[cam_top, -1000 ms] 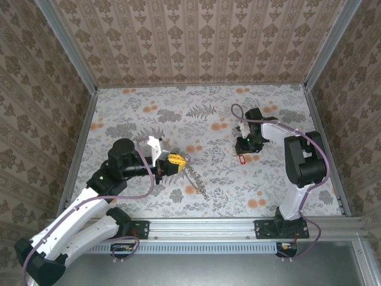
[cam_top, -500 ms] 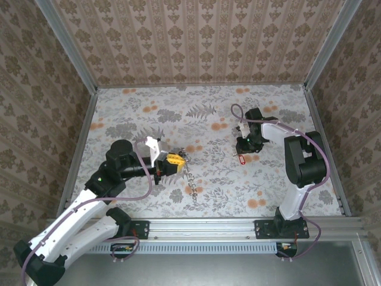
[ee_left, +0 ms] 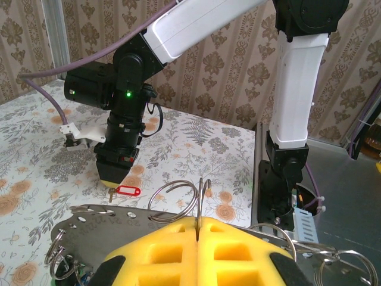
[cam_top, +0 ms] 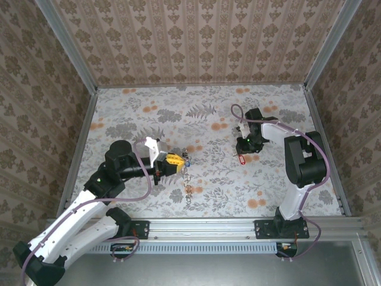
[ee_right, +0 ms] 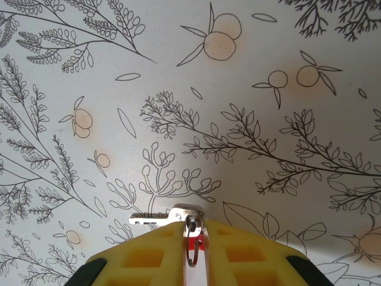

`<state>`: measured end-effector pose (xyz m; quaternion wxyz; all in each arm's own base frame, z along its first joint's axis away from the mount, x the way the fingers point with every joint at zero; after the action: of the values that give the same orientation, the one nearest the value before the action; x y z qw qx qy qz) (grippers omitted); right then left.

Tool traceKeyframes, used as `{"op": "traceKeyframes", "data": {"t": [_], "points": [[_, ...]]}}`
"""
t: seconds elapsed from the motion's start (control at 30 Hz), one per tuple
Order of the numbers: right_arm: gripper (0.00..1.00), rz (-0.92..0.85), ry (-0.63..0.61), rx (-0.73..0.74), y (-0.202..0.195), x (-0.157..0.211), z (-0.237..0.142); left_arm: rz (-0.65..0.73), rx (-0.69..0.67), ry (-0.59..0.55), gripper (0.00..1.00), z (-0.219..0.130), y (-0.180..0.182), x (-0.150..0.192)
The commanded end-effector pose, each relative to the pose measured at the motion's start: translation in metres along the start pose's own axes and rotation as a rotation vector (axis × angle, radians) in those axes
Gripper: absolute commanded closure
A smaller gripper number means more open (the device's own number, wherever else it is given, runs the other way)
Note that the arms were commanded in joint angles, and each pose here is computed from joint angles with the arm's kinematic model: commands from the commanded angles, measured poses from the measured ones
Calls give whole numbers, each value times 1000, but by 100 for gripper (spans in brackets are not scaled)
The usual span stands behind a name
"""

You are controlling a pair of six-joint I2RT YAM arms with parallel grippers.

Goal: Put the keys on the keyring

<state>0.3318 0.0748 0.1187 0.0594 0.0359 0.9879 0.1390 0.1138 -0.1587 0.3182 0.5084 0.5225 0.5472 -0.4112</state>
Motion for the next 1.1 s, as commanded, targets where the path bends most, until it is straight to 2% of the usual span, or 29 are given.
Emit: {"op": "traceKeyframes", "data": {"t": [0.0,0.6,0.8,0.9,1.07], "points": [[82,-21,21,10,0,3,-4,40,2,-34,100,-4,-3,-9],[85,-34,22,27,0,4,-2,54,-1,-39,100,-7,-6,-12],[100,-36,-3,16,3,6,-12,59,-8,-35,100,-7,-6,-12],[100,-54,-62,-35,10,13,-28,59,-16,-23,100,-7,-6,-11],[100,-254,-312,-221,47,40,-81,58,-11,4,100,-5,-4,-13]]}}
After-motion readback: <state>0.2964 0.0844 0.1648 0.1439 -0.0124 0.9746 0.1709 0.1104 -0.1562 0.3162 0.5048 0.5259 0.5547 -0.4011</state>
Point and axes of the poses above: each hand's point on the last joint's axis, 136 mm out from that joint toward the fingers, its own z axis out along the fingers, its own y axis along the line the jaws close on, x = y × z, the point moved 10 cm from there along -z, back along the fingers, and after that the axes turned 14 degrees about z, right-handed, at the moved point
